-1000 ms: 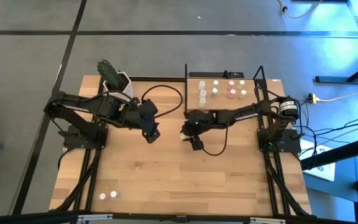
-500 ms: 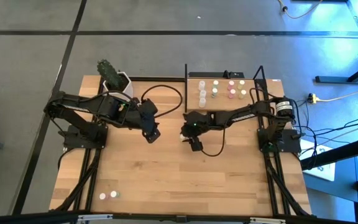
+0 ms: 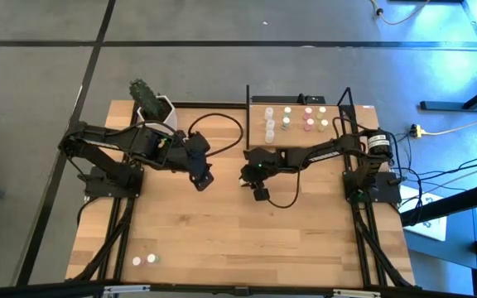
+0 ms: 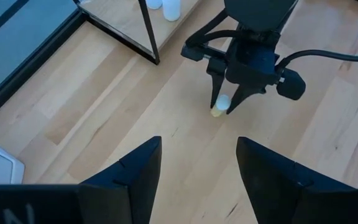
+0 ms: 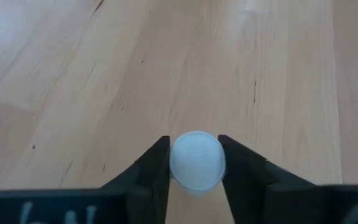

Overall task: Pick and place medicine bottles onto shelf by color
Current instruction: Put the yellow pill bottle on the shelf aligned with the other yellow pill bottles

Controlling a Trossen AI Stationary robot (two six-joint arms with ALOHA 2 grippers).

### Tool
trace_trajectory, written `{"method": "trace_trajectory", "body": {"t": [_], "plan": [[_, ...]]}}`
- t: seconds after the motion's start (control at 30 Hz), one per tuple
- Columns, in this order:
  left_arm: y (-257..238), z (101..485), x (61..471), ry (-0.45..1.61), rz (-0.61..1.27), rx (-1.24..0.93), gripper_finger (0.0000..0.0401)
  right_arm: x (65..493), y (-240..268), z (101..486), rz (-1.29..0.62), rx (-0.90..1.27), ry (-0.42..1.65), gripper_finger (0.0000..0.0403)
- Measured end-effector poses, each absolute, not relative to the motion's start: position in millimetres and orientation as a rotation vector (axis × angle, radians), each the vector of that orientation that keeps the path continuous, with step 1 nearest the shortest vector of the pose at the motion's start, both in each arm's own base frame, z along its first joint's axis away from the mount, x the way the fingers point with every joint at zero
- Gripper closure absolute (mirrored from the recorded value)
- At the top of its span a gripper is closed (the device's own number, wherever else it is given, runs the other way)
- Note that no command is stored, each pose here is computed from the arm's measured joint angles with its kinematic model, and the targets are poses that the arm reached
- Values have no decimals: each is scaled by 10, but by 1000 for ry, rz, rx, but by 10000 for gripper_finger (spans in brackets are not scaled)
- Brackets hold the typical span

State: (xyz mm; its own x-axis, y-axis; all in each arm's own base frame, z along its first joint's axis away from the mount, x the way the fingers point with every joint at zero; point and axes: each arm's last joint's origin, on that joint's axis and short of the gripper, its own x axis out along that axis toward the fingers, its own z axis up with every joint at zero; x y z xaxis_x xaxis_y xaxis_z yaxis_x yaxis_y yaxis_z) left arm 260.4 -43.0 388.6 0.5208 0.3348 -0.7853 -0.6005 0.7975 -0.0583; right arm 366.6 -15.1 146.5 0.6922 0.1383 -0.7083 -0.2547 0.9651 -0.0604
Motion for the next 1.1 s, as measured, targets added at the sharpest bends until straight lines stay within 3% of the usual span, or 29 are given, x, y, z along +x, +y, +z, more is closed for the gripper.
{"method": "trace_trajectory", "body": {"t": [0.6, 0.9, 1.1], "plan": [[-569, 3886, 2578, 861, 523, -320, 199, 3606, -155, 1637, -4, 89, 789, 288], [-620, 3886, 2566, 863, 505, -312, 199, 3395, -157, 1960, -114, 208, 815, 284], [-622, 3888, 2569, 858, 506, -311, 199, 3087, -151, 2246, -314, 246, 863, 281]]}}
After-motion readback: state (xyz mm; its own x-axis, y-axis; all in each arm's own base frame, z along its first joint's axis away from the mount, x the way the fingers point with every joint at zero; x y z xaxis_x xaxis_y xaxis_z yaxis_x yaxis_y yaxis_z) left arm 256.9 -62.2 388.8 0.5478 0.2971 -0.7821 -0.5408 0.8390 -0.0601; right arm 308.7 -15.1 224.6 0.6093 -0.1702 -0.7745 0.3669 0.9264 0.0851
